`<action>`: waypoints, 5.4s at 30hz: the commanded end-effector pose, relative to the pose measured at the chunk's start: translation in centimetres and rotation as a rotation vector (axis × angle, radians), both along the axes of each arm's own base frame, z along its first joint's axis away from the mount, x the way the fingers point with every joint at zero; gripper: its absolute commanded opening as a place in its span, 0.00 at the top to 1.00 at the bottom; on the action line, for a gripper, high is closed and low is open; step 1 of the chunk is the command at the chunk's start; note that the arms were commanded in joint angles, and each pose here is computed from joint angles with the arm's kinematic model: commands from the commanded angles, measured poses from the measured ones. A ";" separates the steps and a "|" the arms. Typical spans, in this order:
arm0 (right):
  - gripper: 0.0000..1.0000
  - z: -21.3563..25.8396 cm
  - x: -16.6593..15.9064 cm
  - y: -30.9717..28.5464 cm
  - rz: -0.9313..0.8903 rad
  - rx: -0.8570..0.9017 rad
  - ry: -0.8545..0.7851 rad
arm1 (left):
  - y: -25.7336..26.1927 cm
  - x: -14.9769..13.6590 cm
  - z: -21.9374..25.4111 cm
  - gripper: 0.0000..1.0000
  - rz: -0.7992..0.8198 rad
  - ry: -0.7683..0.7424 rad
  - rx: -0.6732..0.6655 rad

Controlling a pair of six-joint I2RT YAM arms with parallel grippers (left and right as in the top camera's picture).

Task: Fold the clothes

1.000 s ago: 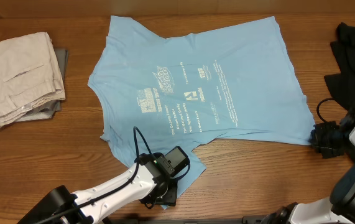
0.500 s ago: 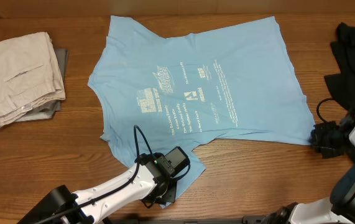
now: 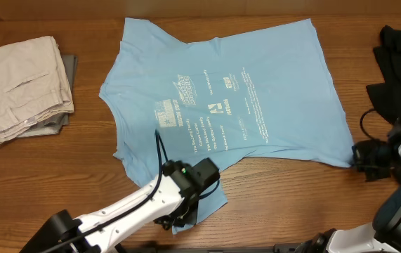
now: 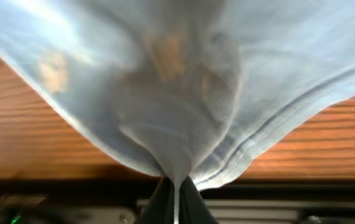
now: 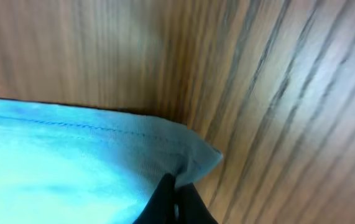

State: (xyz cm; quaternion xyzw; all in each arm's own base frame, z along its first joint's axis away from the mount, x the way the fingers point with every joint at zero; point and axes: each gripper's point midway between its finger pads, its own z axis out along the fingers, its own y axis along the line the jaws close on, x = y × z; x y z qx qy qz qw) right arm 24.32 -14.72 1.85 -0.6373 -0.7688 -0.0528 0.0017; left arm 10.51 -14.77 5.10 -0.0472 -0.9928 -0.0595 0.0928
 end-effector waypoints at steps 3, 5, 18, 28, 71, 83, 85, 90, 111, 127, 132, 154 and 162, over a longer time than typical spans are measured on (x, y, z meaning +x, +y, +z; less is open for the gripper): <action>0.96 2.8 0.7 -1.5 -0.005 -0.075 -0.026 | 2.2 2.4 3.5 0.96 0.086 -0.143 0.167; 0.96 3.4 0.8 -1.6 -0.005 -0.077 -0.028 | 3.2 2.3 4.4 0.96 0.124 -0.158 0.220; 0.96 7.7 0.6 -1.3 -0.009 -0.085 -0.052 | 5.6 1.0 6.3 0.96 0.398 -0.132 0.237; 0.96 11.8 -0.2 -1.5 -0.024 -0.161 -0.104 | 6.3 -0.2 8.9 0.96 0.467 -0.180 0.072; 0.96 15.0 8.0 1.4 0.181 -0.206 -0.249 | 9.9 15.3 14.4 0.96 0.448 -0.450 -0.071; 0.96 13.5 11.1 2.5 0.239 -0.209 -0.276 | 11.7 20.8 16.3 0.96 0.494 -0.580 -0.003; 0.96 13.1 11.7 2.3 0.240 -0.212 -0.282 | 11.9 21.4 15.9 0.96 0.503 -0.582 -0.001; 0.96 12.0 13.6 1.8 0.245 -0.224 -0.307 | 11.7 23.2 14.3 0.96 0.484 -0.573 0.009; 0.96 4.6 20.1 2.8 0.329 -0.309 -0.320 | 12.2 27.8 3.2 0.96 0.459 -0.425 0.183; 0.42 4.2 24.2 2.4 0.438 -0.385 -0.437 | 12.9 29.7 3.7 0.86 0.442 -0.502 0.209; 0.40 7.6 23.9 1.8 0.488 -0.398 -0.424 | 13.1 31.5 7.4 0.64 0.402 -0.565 0.198; 0.96 1.6 12.2 4.0 0.438 -0.139 -0.074 | 5.1 23.5 6.0 0.96 0.312 -0.125 -0.179; 0.96 -0.9 11.8 4.1 0.438 -0.152 -0.095 | 4.8 19.2 0.9 0.96 0.290 0.018 -0.156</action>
